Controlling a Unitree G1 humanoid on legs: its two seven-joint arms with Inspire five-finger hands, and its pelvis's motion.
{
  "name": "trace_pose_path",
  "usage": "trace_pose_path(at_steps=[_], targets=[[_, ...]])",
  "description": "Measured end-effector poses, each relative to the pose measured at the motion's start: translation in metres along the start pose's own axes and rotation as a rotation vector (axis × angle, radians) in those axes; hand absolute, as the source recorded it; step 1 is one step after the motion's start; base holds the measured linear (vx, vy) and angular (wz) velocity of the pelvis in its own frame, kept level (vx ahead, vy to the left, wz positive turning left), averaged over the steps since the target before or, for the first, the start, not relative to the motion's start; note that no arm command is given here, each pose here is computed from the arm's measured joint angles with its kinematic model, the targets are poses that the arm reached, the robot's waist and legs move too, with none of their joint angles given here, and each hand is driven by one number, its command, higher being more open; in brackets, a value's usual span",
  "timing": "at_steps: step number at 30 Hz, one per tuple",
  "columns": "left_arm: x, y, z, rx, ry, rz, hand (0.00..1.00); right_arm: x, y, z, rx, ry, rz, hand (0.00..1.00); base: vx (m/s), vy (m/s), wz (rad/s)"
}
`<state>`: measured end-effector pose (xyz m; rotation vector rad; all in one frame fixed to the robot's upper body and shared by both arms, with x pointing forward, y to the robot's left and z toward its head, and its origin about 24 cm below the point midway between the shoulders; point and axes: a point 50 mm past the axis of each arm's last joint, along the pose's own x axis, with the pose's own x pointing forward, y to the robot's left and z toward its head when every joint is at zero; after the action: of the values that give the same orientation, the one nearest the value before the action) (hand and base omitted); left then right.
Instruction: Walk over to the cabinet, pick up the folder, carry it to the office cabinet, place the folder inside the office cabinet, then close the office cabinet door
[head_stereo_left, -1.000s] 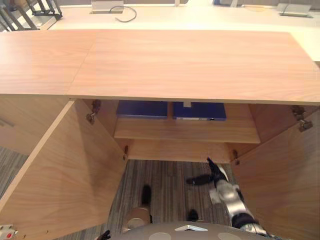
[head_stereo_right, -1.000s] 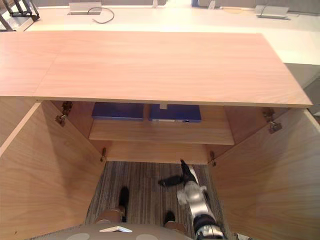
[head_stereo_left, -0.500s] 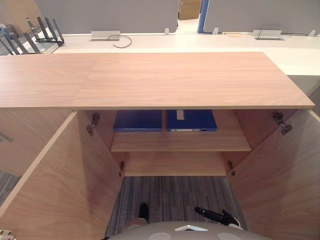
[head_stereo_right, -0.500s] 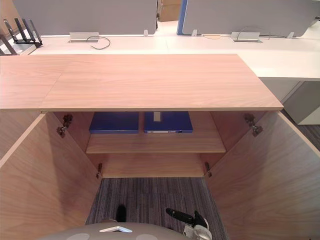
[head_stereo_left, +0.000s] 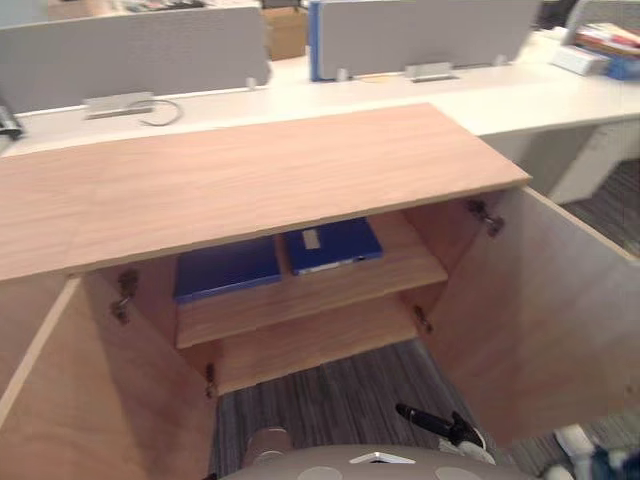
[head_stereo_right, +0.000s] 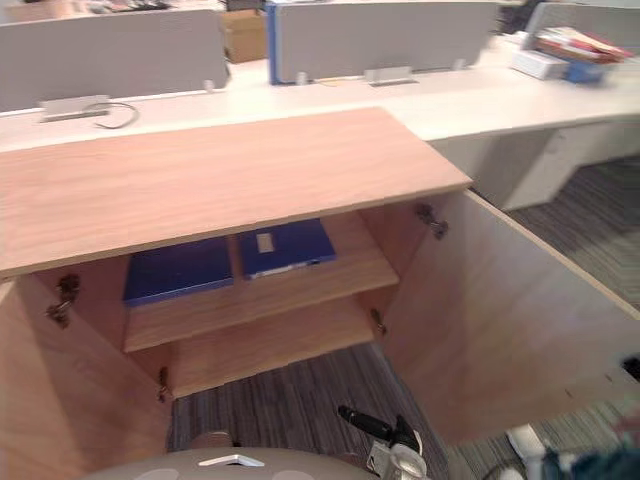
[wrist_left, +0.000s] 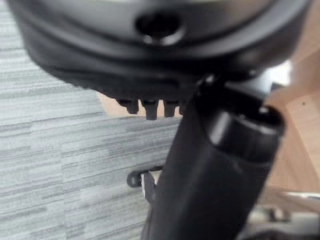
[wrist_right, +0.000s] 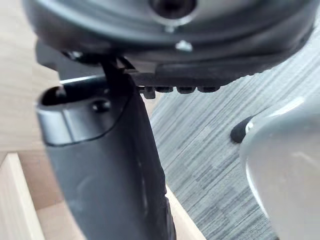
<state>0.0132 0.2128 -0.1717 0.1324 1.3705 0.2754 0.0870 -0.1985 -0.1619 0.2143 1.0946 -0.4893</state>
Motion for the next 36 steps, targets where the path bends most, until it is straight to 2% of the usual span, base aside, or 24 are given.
trace_pose_path(at_steps=[4, 9, 11, 14, 19, 26, 36], targets=[[0.001, 0.008, -0.003, 0.067, 0.013, 0.010, 1.00, -0.003, -0.001, -0.014, 0.116, 0.045, -0.034, 1.00, 0.00, 0.072, -0.48], [0.002, 0.009, -0.007, 0.183, 0.037, -0.008, 1.00, -0.007, -0.017, -0.028, 0.220, 0.084, -0.097, 1.00, 0.09, -0.014, -0.37], [0.001, 0.007, -0.002, 0.372, -0.006, -0.031, 1.00, -0.009, -0.026, -0.037, 0.250, 0.109, -0.137, 1.00, 0.14, -0.030, -0.13], [-0.006, 0.006, -0.005, 0.468, -0.072, -0.065, 1.00, -0.012, -0.030, -0.046, 0.291, 0.139, -0.154, 1.00, 0.12, -0.007, -0.17], [-0.014, 0.013, -0.008, 0.480, -0.102, -0.123, 1.00, -0.013, -0.029, -0.051, 0.337, 0.154, -0.155, 1.00, 0.03, 0.018, -0.19], [-0.019, 0.020, -0.009, 0.466, -0.115, -0.125, 1.00, -0.014, -0.027, -0.048, 0.235, 0.133, -0.112, 1.00, -0.06, 0.007, -0.49], [-0.026, 0.016, -0.037, 0.251, -0.038, -0.126, 1.00, -0.013, -0.037, -0.044, 0.178, 0.130, -0.135, 1.00, 0.12, 0.064, -0.63]])
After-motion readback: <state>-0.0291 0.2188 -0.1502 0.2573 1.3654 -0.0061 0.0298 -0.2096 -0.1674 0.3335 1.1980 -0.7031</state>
